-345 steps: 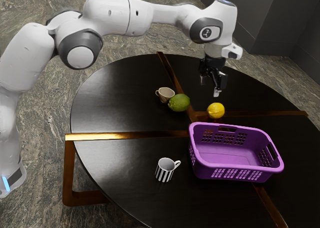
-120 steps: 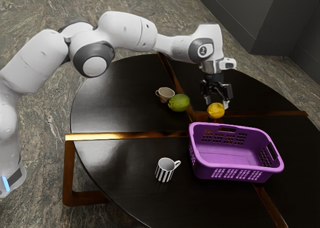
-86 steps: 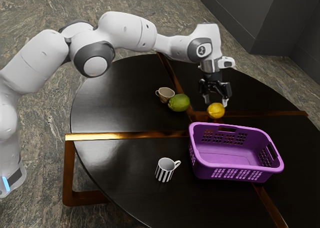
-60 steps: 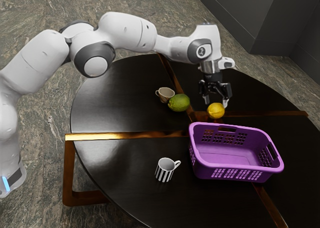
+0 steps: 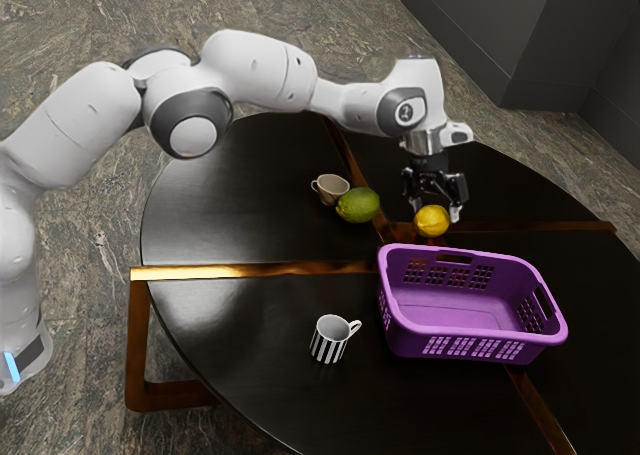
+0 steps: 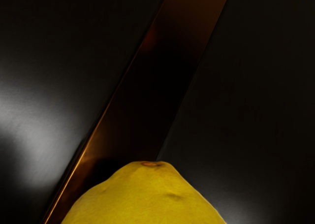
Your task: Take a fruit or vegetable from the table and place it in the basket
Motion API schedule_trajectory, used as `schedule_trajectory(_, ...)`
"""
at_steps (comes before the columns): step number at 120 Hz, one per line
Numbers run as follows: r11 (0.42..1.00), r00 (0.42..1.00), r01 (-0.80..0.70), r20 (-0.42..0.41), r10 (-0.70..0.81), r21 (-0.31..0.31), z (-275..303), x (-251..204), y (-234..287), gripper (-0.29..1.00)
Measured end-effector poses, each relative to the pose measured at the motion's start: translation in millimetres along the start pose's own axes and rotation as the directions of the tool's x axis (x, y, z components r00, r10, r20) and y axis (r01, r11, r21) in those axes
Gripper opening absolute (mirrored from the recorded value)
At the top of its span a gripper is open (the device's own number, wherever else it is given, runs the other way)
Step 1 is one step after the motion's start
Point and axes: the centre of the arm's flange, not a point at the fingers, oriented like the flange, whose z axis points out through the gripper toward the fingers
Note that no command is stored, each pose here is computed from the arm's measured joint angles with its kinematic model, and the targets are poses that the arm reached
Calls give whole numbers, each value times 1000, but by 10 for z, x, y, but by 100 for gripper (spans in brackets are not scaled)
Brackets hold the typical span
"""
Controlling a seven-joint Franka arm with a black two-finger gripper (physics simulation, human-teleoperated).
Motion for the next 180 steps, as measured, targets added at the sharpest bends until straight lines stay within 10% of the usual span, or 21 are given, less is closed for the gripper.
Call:
schedule_trajectory(127,999,999,43,-18,-43,-12,26,-15,139,36)
schedule_trajectory(154,997,987,-80,-140,79,0,-1199,-545,1059,37)
schedule_trajectory(180,979,974,-202,-100,202,11,-992,-1365,2145,36)
